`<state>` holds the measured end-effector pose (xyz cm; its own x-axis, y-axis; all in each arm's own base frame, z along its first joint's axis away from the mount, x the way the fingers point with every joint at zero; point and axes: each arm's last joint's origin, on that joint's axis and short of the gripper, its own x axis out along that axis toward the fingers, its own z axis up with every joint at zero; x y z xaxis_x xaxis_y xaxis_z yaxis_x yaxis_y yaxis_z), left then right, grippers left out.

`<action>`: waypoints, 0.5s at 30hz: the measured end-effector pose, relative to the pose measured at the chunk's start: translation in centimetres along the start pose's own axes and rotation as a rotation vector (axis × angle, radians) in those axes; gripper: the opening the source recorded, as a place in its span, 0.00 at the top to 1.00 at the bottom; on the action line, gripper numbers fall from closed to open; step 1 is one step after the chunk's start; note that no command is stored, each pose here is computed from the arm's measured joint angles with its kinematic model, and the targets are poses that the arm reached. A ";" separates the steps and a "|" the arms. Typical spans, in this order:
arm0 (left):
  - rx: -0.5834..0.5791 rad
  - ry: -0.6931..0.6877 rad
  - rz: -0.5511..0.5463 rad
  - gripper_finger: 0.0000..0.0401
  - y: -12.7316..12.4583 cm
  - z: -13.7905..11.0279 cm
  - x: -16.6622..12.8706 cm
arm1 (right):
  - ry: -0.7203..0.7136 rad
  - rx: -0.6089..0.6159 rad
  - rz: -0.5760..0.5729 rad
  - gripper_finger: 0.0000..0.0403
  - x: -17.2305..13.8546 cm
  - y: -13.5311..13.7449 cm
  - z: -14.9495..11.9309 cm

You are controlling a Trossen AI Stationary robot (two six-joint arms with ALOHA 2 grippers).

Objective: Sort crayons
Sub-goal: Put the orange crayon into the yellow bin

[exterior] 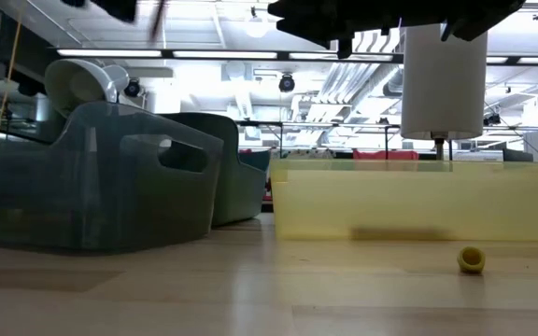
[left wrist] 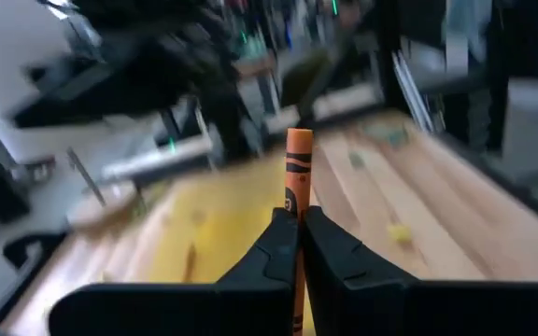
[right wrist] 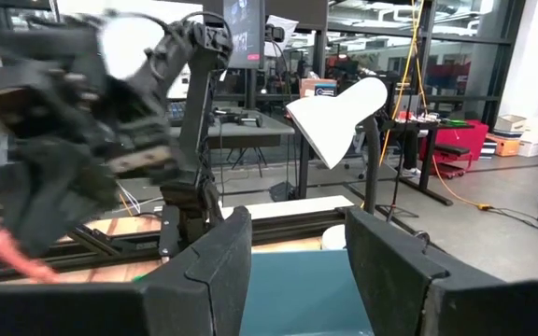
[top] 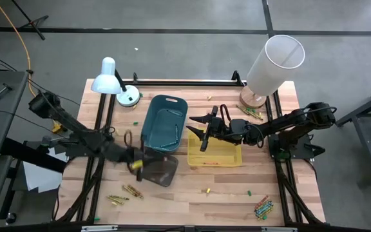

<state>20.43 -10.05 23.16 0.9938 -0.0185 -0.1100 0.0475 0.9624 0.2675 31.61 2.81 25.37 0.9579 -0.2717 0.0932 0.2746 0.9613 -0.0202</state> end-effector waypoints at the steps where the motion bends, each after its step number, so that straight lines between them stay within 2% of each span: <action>1: -0.019 -0.050 0.010 1.00 0.8 -0.6 0.1 | 0.001 0.000 0.002 0.59 0.0 0.0 0.0; 4: -0.087 -0.176 0.032 1.00 3.0 -2.2 0.2 | 0.018 -0.008 0.005 0.59 0.0 0.0 -0.2; 6: -0.140 -0.211 0.040 1.00 4.3 -3.2 0.1 | 0.029 -0.012 0.012 0.59 0.0 0.0 -0.3; 10: -0.242 -0.198 0.045 1.00 6.0 -4.5 0.1 | 0.040 -0.016 0.055 0.59 0.0 0.2 -0.4; 15: -0.285 -0.200 0.035 1.00 6.8 -4.7 0.2 | 0.036 -0.002 0.136 0.59 0.0 0.4 -0.4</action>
<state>20.48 -2.23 20.41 0.9957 -0.0101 0.0922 0.0114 0.9998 -0.0134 31.73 3.18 24.95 0.9886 -0.1408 0.0538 0.1426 0.9893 -0.0322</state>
